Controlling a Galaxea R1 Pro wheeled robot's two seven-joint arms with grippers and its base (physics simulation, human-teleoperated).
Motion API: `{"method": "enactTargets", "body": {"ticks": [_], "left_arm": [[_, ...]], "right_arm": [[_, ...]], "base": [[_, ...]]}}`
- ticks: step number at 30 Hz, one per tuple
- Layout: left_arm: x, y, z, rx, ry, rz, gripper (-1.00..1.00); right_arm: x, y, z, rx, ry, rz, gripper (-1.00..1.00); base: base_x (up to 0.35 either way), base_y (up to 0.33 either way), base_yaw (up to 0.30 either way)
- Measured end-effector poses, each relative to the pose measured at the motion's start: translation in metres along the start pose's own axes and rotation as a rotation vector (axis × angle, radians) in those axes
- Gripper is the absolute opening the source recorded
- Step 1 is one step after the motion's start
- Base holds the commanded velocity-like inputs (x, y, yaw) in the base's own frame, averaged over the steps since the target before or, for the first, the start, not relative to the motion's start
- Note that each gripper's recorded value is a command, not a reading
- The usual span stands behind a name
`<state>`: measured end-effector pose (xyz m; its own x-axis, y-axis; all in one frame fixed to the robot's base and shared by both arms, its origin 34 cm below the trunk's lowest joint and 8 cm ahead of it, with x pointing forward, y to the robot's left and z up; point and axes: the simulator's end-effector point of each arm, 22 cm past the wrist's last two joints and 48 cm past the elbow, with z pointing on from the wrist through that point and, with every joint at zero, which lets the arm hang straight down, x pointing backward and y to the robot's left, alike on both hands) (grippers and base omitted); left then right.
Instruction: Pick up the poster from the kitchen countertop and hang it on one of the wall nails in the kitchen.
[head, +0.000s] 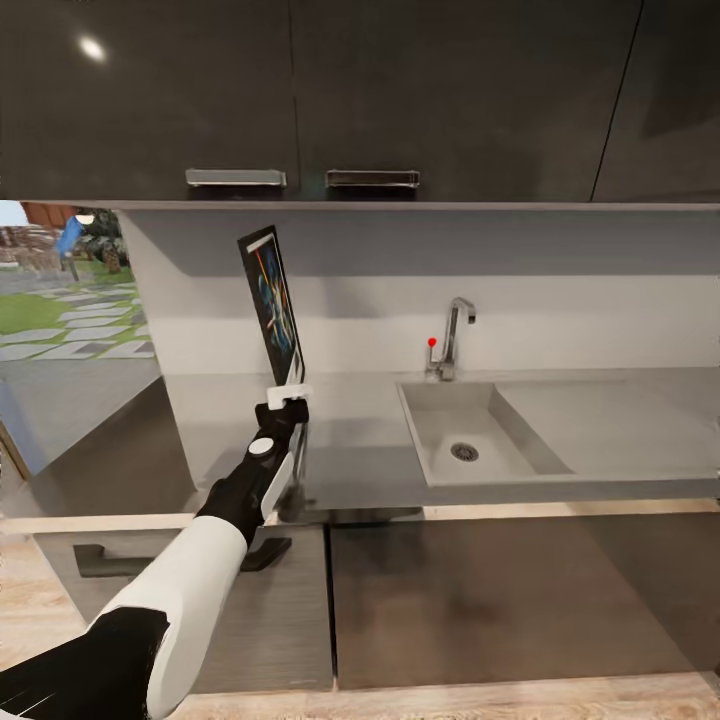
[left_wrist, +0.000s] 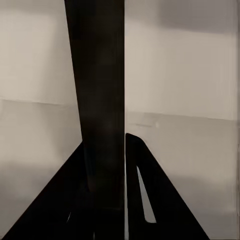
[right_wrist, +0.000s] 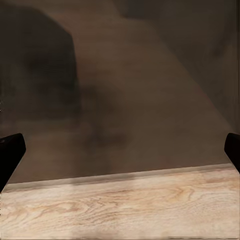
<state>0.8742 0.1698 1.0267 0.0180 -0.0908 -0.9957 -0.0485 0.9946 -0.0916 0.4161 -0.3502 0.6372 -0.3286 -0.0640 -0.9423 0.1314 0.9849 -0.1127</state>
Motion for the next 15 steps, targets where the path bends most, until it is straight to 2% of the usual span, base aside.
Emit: {"method": "enactTargets", "body": {"ticks": [7,15], "left_arm": [[-0.0004,0.0000,-0.0001,0.000,-0.001,0.000,-1.00],[-0.0001,0.0000,0.0002,0.000,0.000,-0.001,-1.00]], "right_arm": [[0.0000,-0.0001,-0.0001,0.000,0.000,0.000,1.00],[0.0042,0.0001,-0.0013,0.000,0.010,0.000,1.00]], "base": [[-0.156,0.000,0.000],[-0.300,0.000,0.000]]}}
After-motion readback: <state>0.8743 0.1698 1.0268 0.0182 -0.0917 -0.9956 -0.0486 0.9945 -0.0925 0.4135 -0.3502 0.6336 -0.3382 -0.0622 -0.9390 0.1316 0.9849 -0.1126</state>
